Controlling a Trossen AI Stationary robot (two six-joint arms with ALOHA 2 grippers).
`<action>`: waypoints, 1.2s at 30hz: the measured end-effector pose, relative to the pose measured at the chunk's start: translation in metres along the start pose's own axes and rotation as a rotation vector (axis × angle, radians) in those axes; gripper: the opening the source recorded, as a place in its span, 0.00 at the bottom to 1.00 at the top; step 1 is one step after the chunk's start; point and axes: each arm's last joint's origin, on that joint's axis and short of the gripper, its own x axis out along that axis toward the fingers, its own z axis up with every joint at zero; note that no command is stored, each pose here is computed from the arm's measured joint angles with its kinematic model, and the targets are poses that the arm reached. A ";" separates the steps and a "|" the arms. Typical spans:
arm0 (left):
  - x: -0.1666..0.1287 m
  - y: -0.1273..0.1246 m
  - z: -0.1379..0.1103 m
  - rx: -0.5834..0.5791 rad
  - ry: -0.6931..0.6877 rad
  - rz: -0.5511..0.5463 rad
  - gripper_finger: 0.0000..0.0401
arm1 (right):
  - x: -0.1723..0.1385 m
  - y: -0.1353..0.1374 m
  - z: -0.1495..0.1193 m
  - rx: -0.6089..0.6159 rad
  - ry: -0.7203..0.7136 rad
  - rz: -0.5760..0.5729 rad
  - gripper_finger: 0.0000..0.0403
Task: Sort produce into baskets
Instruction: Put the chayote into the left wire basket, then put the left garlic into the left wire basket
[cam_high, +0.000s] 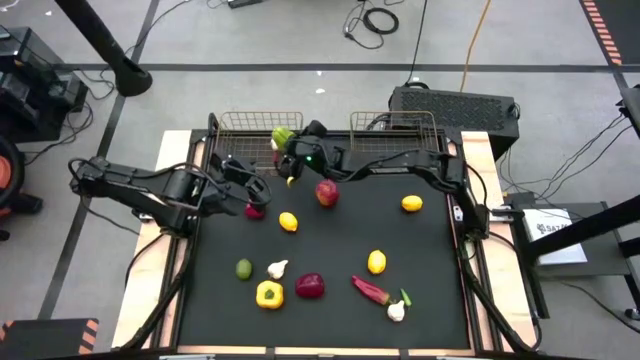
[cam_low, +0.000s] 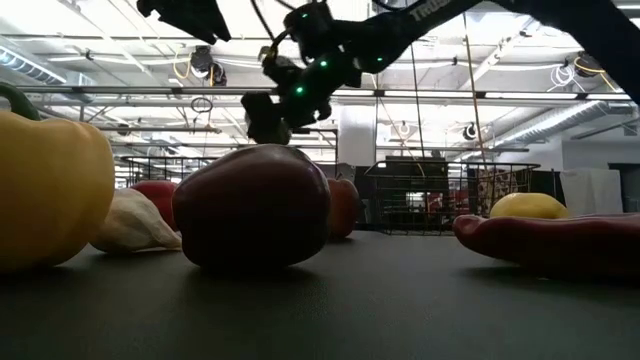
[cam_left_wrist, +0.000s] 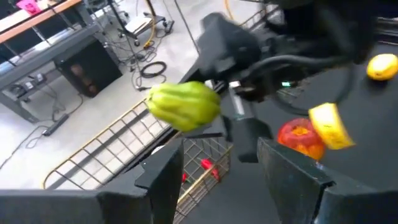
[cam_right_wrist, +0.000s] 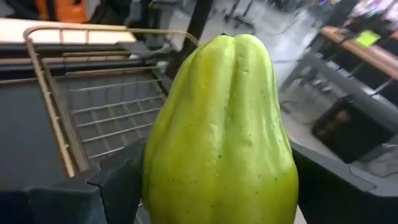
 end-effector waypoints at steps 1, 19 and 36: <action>-0.001 -0.001 0.000 -0.005 -0.001 -0.006 0.53 | 0.002 0.001 0.000 0.009 0.006 0.021 0.82; -0.017 -0.013 -0.005 0.025 -0.032 -0.080 0.53 | 0.008 -0.003 -0.007 0.058 0.059 0.078 0.92; -0.017 -0.012 -0.008 0.054 -0.013 -0.071 0.53 | -0.152 0.000 0.054 -0.154 0.242 0.263 0.92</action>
